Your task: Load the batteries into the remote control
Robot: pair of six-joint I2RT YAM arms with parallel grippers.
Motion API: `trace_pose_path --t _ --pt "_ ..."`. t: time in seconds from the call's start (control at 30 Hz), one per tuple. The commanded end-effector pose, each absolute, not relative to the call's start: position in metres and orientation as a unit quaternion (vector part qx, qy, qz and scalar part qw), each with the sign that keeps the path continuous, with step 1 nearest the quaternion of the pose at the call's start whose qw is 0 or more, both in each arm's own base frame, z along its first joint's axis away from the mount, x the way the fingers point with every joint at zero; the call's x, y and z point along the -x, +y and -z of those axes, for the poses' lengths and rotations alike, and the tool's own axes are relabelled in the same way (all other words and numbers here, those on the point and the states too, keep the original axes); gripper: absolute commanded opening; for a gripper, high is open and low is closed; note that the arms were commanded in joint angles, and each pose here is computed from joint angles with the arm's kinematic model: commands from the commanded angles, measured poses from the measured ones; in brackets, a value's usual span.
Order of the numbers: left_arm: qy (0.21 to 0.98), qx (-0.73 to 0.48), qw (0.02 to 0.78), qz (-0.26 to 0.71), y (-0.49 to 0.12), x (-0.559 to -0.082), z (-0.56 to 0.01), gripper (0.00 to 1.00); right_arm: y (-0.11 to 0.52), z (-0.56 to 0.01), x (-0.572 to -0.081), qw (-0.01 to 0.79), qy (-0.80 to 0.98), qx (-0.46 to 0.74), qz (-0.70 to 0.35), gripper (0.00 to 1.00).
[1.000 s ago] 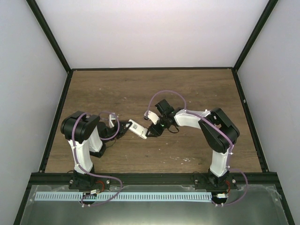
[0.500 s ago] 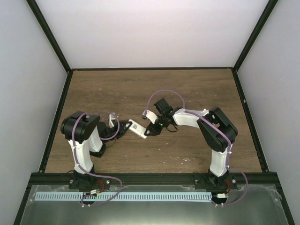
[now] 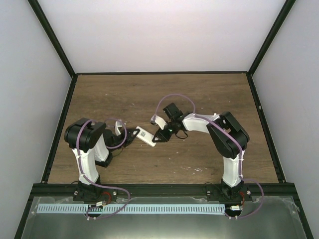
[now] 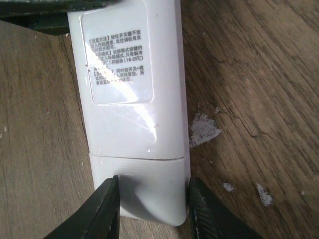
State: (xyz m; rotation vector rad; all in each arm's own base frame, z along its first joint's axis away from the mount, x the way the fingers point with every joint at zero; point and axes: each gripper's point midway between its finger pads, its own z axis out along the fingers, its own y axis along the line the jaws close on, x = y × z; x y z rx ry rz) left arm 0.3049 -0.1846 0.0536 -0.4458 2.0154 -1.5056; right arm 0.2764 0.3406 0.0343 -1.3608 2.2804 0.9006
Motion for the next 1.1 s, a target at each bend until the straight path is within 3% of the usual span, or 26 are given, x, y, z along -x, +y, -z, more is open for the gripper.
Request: trace_pose_path --t 0.0,1.07 --pt "0.749 0.136 0.304 0.573 -0.189 -0.3 -0.061 0.0 0.332 -0.005 -0.283 0.154 0.82 0.466 -0.293 0.3" --pt "0.741 0.029 0.265 0.617 -0.213 -0.276 -0.077 0.0 0.3 0.01 -0.327 0.145 0.857 0.427 -0.25 0.28"
